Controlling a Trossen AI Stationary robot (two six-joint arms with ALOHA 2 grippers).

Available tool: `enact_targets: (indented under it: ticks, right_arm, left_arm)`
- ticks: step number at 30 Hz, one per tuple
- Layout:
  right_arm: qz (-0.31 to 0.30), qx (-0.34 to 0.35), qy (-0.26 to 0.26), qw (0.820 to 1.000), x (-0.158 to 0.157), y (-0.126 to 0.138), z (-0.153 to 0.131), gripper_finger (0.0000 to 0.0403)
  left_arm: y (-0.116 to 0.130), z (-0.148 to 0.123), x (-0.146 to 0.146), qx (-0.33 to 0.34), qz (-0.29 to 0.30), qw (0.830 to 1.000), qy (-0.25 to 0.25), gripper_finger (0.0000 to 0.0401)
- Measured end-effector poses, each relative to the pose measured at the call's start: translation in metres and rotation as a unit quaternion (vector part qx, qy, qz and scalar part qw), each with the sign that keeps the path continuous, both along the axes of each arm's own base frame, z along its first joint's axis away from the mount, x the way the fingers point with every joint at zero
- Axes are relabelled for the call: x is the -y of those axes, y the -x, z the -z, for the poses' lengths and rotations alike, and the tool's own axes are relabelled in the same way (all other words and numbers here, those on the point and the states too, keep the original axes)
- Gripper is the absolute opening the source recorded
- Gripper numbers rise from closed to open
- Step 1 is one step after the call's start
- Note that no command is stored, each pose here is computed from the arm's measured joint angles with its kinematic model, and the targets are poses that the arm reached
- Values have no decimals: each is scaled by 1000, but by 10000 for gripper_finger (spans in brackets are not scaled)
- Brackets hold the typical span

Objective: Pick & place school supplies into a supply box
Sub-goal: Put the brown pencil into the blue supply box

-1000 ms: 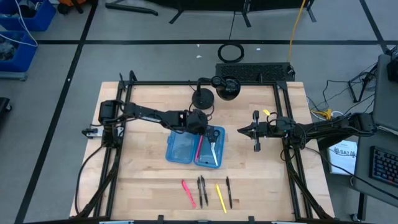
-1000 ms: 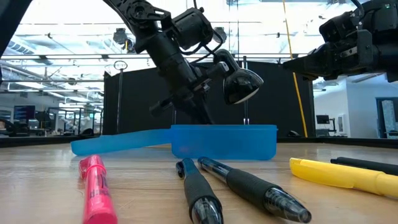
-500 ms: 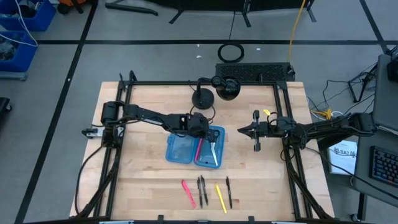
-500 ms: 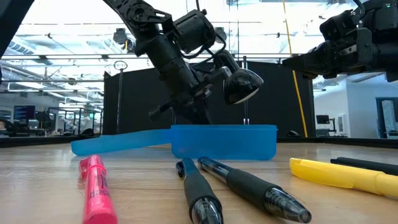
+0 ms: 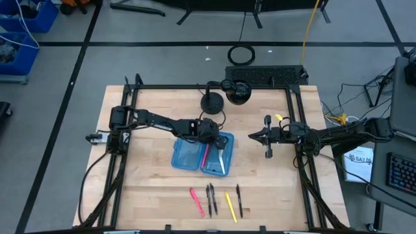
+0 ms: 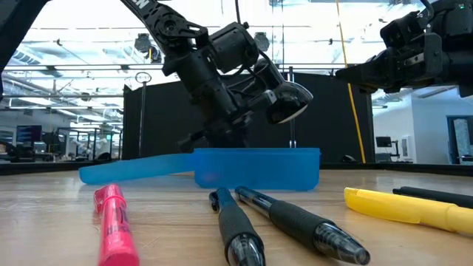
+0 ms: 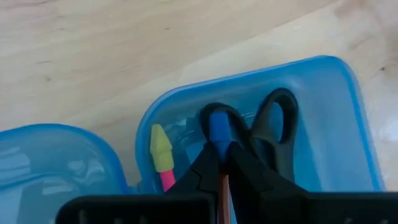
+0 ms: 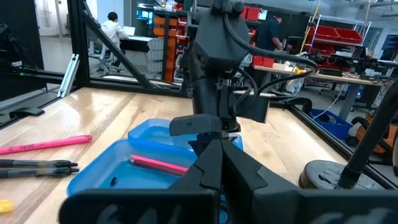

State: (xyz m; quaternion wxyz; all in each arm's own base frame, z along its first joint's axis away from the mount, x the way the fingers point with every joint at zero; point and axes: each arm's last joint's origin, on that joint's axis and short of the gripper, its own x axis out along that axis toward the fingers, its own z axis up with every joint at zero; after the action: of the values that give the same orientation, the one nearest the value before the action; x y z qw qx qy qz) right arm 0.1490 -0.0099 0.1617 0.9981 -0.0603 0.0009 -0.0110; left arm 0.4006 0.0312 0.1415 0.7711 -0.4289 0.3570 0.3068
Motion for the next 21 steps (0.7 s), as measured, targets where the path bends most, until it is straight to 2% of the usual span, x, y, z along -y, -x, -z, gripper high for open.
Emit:
enact_targets:
  ticks: [11,21]
  right_arm:
    - [0,0,0,1000,0,0,0,0]
    - [0,0,-1,1000,0,0,0,0]
  left_arm:
    - [-4,-3,0,23,-2,1000,-2,112]
    - [-5,-11,0,31,8,999,-5,123]
